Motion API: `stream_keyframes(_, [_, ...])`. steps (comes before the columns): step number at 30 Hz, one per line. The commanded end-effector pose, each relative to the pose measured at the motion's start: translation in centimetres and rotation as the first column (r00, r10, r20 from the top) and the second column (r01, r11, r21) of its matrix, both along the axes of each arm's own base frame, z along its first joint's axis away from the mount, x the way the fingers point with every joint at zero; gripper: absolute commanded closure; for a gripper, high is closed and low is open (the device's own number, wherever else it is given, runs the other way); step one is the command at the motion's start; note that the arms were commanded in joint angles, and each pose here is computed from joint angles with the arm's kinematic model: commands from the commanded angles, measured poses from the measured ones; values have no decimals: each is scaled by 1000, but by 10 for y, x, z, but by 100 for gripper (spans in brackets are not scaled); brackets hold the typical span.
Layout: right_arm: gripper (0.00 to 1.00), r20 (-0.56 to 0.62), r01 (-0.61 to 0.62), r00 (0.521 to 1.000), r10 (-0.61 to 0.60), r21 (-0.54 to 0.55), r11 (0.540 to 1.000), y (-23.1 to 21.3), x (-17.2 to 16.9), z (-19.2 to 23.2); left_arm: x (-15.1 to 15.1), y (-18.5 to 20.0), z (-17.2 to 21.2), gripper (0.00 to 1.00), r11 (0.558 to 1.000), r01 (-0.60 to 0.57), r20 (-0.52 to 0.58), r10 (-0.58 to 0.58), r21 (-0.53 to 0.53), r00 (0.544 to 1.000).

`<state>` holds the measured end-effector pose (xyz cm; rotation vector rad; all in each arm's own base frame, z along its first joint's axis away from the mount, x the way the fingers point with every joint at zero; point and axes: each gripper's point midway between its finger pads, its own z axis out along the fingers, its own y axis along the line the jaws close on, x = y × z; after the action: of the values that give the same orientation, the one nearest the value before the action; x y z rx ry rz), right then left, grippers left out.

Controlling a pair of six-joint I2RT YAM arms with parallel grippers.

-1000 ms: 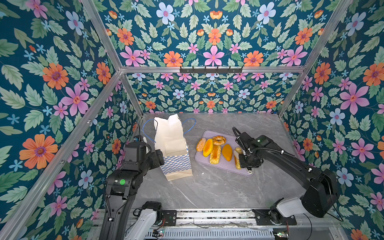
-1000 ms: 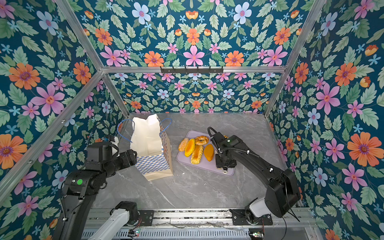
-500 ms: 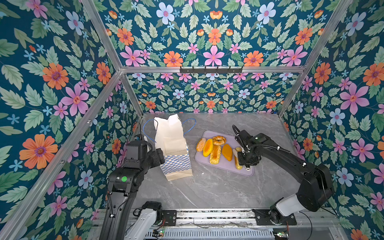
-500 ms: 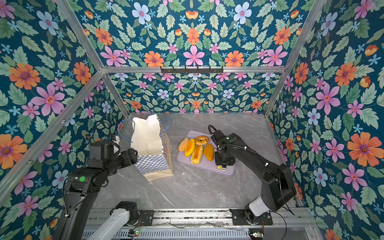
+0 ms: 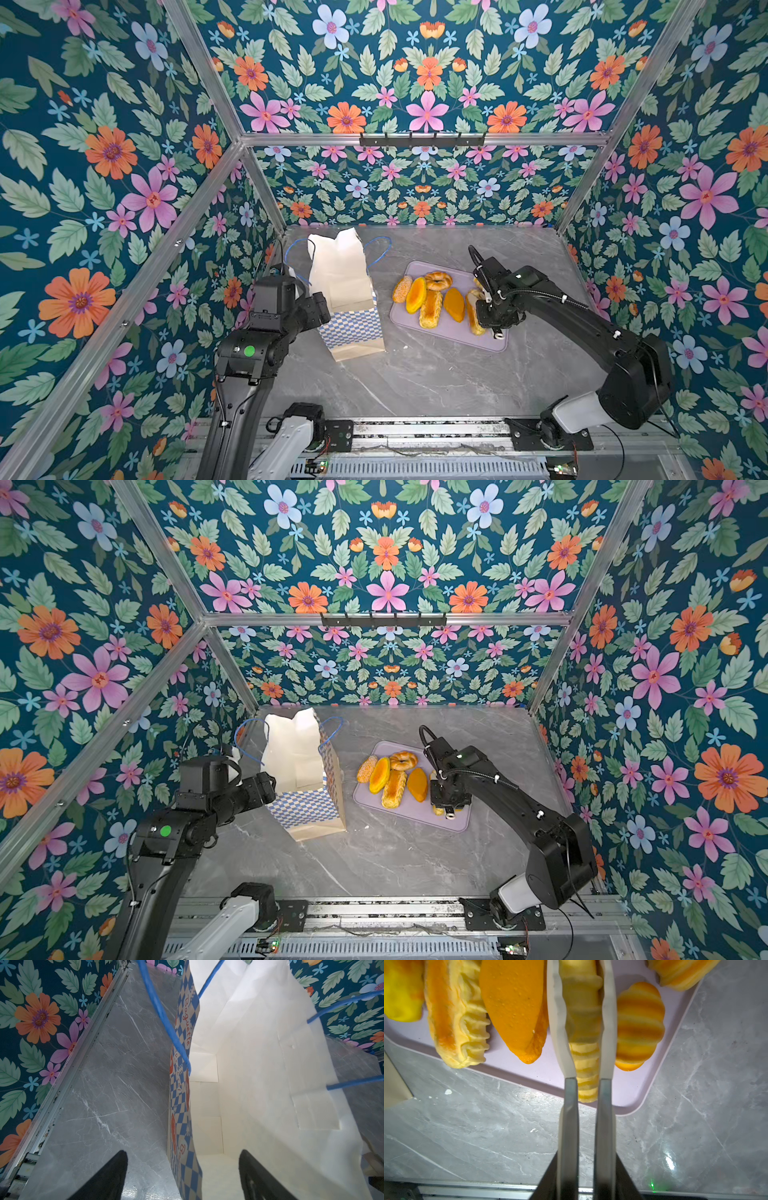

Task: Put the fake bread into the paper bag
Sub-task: 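Close the tongs on the ridged yellow bread with the right gripper, then carry the bread in the tongs over the open bag held by the left gripper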

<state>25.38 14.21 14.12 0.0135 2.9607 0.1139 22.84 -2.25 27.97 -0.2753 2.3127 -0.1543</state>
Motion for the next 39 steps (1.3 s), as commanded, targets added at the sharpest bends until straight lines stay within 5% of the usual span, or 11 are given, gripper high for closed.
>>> stream_keyframes(1, [73,25,17,1000,-17,-9,1000,-7,-4,14,5,4,2,16,1000,-18,9,17,17,1000])
stream_keyframes(13, [79,224,-41,975,-12,233,972,19,-1,100,21,-1,8,32,1000,-15,22,15,0,1000])
stream_keyframes(27, [80,487,-333,872,60,498,801,87,-11,224,25,-11,8,58,998,5,42,-2,-66,999])
stream_keyframes(39, [81,573,-507,809,133,564,652,154,-24,277,23,-11,-4,61,997,-9,27,11,-78,1000])
